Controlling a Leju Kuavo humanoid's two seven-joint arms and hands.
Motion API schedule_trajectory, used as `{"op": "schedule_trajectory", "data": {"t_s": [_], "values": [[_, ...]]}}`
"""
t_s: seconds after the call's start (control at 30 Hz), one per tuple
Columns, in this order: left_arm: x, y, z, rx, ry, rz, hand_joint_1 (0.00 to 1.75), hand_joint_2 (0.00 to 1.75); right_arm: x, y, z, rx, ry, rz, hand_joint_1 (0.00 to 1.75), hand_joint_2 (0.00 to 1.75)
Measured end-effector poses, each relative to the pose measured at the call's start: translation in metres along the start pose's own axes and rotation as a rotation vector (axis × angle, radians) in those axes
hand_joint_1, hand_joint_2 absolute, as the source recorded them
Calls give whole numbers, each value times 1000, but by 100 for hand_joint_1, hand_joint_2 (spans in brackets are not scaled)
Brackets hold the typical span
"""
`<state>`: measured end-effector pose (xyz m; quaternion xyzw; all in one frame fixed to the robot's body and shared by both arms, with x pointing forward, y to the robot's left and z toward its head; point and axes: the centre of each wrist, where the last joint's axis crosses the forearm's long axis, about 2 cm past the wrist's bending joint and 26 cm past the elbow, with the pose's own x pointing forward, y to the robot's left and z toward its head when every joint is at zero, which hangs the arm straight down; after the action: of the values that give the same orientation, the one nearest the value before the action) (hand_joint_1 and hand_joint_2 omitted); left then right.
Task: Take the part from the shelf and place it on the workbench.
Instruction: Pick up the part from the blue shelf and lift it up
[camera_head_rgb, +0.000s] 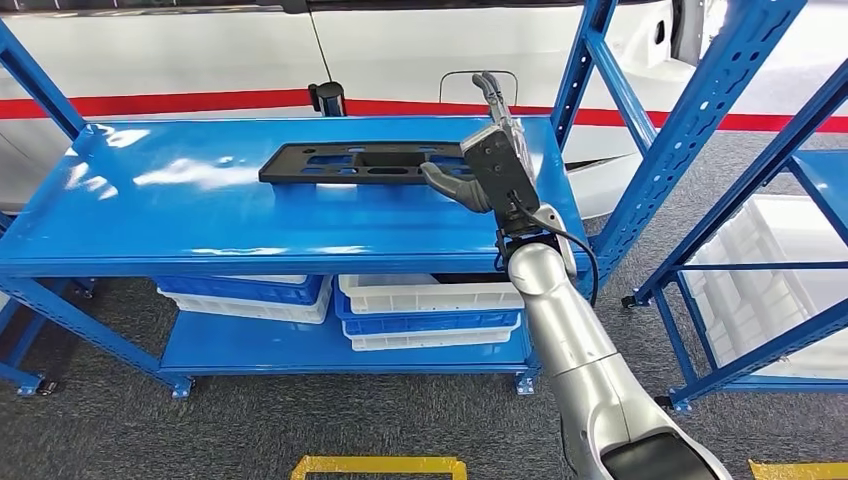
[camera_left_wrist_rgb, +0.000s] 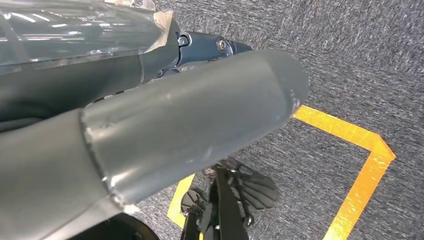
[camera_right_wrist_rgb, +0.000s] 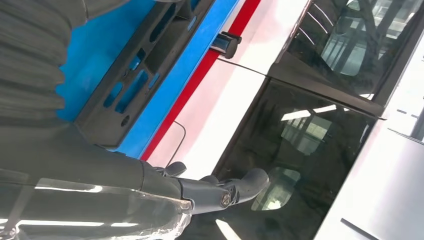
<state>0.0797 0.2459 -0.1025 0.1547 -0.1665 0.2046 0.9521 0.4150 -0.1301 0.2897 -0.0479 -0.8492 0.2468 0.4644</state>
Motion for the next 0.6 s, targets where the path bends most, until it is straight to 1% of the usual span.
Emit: {"op": "schedule_trajectory", "data": {"t_s": [0.33, 0.6], "values": [[-1, 1, 0, -3, -16, -9, 0, 0, 2, 0, -1, 0, -7, 3, 0, 175], [-1, -1, 1, -7, -14, -8, 0, 0, -3, 0, 4, 2, 7, 5, 0, 175]]}}
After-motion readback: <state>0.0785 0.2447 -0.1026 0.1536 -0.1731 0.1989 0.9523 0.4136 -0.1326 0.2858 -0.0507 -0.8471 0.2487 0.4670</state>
